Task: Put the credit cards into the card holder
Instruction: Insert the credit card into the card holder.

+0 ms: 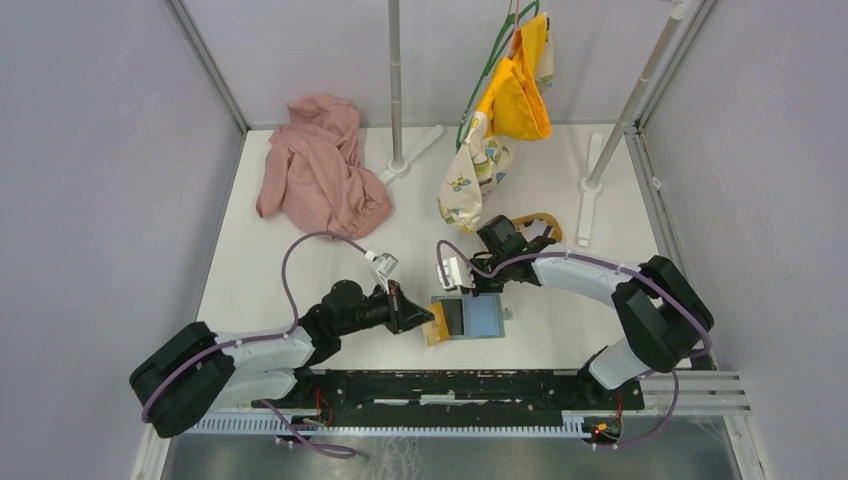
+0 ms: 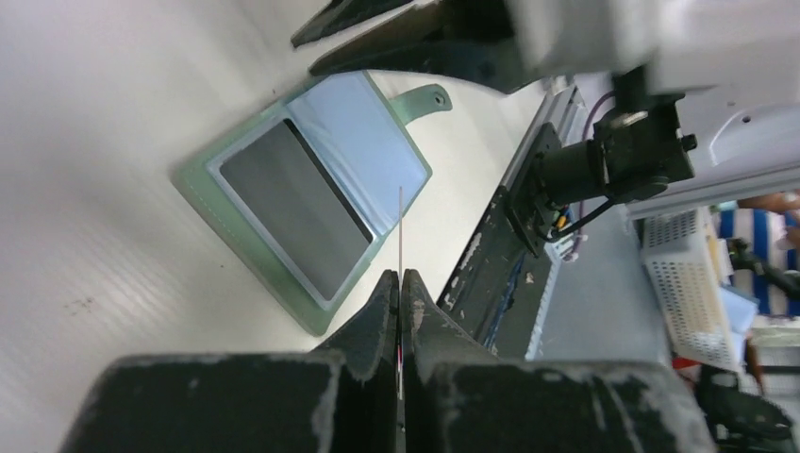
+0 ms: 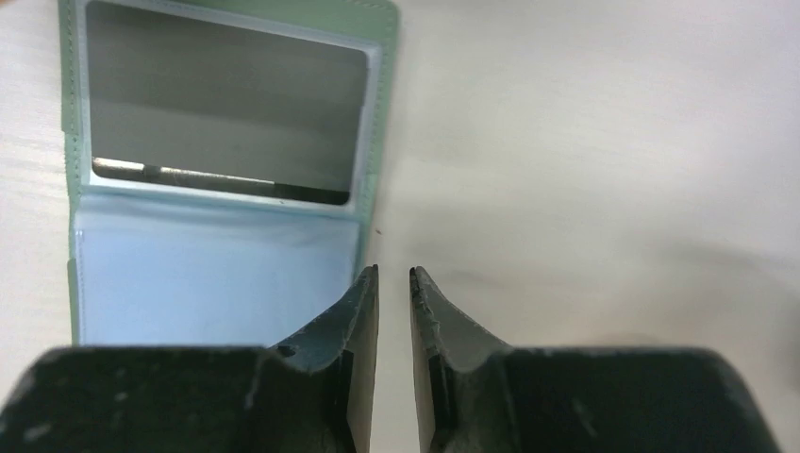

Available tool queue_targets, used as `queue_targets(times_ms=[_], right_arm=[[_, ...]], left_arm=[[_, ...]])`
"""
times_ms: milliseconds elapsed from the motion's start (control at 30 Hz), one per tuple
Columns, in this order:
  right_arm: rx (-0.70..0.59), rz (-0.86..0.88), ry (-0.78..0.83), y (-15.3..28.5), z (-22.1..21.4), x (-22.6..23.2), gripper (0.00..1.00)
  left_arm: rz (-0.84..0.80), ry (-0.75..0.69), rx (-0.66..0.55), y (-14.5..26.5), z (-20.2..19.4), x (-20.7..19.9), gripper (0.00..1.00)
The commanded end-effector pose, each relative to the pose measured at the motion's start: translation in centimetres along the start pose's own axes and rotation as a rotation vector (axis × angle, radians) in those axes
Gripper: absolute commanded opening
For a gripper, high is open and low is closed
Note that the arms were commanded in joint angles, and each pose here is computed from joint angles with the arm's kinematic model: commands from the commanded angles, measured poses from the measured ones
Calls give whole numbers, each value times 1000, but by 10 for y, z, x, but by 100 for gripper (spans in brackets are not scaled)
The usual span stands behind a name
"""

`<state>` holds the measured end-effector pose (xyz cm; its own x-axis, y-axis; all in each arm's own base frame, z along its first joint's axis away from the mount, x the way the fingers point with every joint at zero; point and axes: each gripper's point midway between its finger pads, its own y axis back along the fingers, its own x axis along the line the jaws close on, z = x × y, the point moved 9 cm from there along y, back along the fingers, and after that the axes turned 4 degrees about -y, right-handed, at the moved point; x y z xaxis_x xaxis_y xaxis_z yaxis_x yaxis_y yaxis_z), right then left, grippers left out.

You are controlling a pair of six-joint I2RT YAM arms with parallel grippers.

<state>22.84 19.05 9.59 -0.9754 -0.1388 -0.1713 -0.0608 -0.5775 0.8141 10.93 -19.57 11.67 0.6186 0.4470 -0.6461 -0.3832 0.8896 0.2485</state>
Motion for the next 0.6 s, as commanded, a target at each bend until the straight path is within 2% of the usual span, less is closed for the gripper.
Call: queue_targets(times_ms=[0, 67, 133, 267, 333, 567], right_arm=[[-163, -81, -10, 39, 17, -11, 26], [-228, -75, 42, 52, 14, -4, 32], [-276, -19, 168, 56, 11, 13, 40], [-250, 57, 366, 50, -12, 49, 62], [-206, 52, 369, 48, -20, 53, 68], [-118, 84, 277, 42, -27, 49, 74]], left_arm=[[-161, 150, -104, -7, 12, -18, 2], [-161, 201, -117, -14, 11, -16, 2], [-150, 228, -119, -22, 11, -16, 2], [-67, 265, -115, -37, 6, -9, 2], [-27, 274, -110, -41, 5, -5, 2], [51, 278, -90, -53, 5, 3, 2]])
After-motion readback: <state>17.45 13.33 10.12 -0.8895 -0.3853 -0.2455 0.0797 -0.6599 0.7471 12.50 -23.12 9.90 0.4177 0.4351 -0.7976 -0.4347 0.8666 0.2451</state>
